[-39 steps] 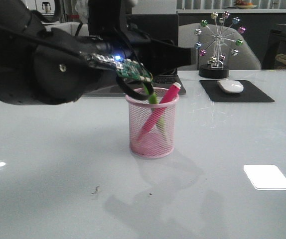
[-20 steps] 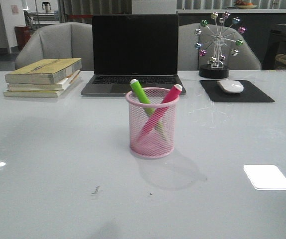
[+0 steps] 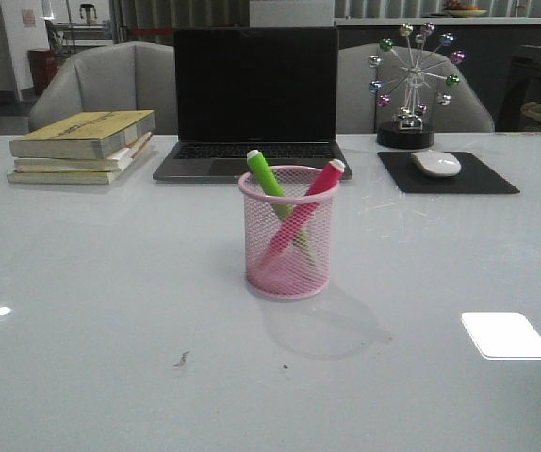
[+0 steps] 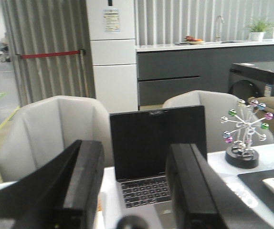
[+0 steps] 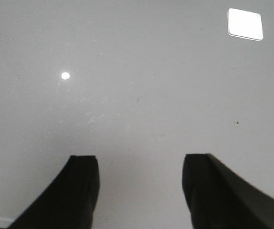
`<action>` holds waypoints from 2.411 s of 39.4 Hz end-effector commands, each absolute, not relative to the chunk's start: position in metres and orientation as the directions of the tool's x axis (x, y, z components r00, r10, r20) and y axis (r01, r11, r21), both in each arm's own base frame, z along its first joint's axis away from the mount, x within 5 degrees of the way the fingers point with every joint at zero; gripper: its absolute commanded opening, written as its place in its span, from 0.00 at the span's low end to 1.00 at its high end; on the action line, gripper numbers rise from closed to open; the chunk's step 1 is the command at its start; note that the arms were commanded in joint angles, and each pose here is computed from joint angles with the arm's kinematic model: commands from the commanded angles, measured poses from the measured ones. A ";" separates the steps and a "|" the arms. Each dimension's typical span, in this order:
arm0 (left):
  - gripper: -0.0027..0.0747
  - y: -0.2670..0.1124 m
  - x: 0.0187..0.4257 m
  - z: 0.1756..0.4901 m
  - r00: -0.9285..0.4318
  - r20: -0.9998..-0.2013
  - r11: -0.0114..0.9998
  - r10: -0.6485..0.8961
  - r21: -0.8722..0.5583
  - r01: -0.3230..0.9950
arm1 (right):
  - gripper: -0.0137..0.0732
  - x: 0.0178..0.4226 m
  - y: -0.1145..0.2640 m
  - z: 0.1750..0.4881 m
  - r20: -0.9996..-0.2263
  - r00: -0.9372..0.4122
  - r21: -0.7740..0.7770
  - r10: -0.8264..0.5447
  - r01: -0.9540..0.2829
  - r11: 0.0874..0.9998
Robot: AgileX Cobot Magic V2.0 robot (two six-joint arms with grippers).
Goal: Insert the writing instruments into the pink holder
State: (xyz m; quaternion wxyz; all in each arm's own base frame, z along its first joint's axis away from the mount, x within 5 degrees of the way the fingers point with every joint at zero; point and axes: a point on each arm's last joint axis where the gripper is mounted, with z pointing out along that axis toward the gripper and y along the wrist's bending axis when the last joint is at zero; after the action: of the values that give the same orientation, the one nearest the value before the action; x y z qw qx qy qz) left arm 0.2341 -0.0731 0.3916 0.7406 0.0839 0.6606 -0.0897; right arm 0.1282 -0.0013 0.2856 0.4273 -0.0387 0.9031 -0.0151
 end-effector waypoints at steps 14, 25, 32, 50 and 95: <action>0.52 -0.026 0.140 0.372 0.168 -0.986 0.987 0.016 0.043 0.158 | 0.72 0.133 -0.003 0.301 -0.832 -0.546 -0.091 -0.101 -0.045 0.995; 0.52 -0.016 0.101 0.357 0.163 -0.984 0.985 0.074 0.098 0.143 | 0.72 0.132 -0.003 0.300 -0.826 -0.554 -0.090 -0.102 -0.048 0.995; 0.52 -0.011 0.096 0.348 0.128 -0.988 0.990 0.087 0.100 0.099 | 0.72 0.132 0.000 0.300 -0.828 -0.550 -0.089 -0.114 -0.071 0.993; 0.52 -0.010 0.096 0.341 0.087 -0.992 0.991 0.092 0.100 0.092 | 0.45 0.134 0.004 0.303 -0.848 -0.514 -0.093 -0.129 -0.095 0.991; 0.52 -0.010 0.096 0.341 0.087 -0.992 0.991 0.092 0.100 0.092 | 0.22 0.098 0.003 0.311 -0.951 -0.304 -0.036 -0.049 -0.048 0.998</action>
State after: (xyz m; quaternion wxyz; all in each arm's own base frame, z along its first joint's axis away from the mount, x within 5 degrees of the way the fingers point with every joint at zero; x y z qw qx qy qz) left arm 0.0964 -0.0115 0.3255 0.6998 0.0789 0.7099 -0.0069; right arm 0.1079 0.0041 0.2963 0.5207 -0.0478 0.8524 -0.0066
